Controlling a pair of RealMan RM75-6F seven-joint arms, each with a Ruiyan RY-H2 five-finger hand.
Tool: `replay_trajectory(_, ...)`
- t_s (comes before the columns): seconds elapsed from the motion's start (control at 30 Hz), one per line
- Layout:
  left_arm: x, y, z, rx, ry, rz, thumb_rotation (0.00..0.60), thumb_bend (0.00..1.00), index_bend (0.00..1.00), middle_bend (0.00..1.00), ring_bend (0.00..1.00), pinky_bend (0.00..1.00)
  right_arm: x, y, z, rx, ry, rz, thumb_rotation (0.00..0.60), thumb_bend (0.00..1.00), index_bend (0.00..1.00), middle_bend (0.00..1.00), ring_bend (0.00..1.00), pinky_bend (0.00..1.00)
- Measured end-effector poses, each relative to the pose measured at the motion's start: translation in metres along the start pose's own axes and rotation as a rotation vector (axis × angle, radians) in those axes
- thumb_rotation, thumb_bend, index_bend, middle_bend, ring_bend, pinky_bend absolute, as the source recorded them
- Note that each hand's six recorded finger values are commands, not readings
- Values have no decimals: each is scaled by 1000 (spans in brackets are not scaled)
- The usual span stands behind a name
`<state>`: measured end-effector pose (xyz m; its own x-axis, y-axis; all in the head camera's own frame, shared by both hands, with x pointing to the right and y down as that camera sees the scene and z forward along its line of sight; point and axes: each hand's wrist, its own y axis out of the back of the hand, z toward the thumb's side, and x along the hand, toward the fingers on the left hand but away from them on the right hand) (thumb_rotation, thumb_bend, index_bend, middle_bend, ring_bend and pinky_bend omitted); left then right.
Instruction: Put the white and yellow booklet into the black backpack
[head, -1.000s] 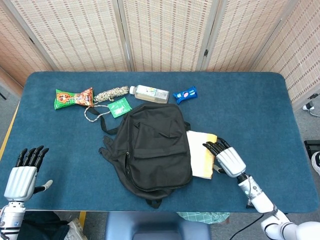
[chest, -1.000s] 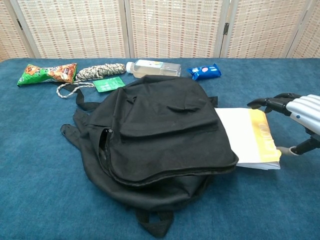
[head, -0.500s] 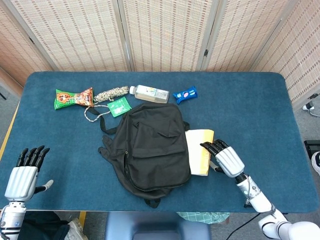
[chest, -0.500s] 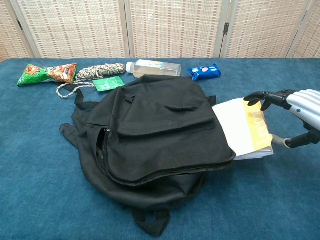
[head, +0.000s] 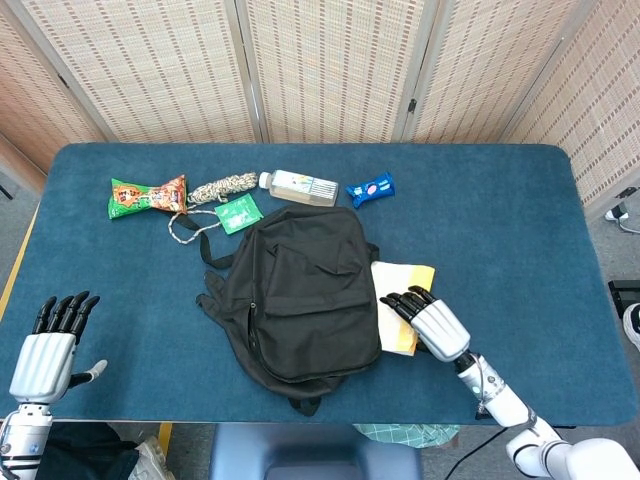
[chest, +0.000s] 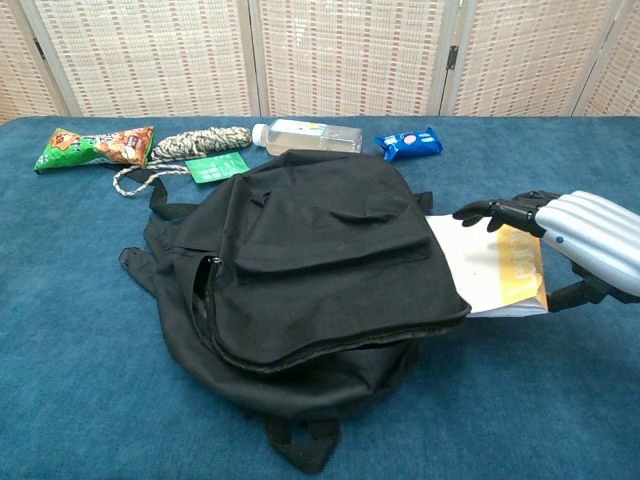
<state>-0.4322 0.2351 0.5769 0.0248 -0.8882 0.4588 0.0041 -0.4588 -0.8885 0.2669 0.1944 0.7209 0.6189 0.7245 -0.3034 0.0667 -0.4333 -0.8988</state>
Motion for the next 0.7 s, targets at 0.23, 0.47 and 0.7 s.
replay_trajectory(0.23,-1,0,-1,-2,3,1,600,187,145,103,114,0,-8,-2,12,30,21,11,600,384,255,202,218,134)
replay_trajectory(0.47,0,0,-1,-2,2,1,600,187,146,103,114,0,-11,3,11,21,13,-14,600,385,492,253,241,147)
replay_trajectory(0.7,1,0,1,0,-2,0,600,187,145,103,114,0,-11,8,8,13,6,-41,600,385,586,309,276,163)
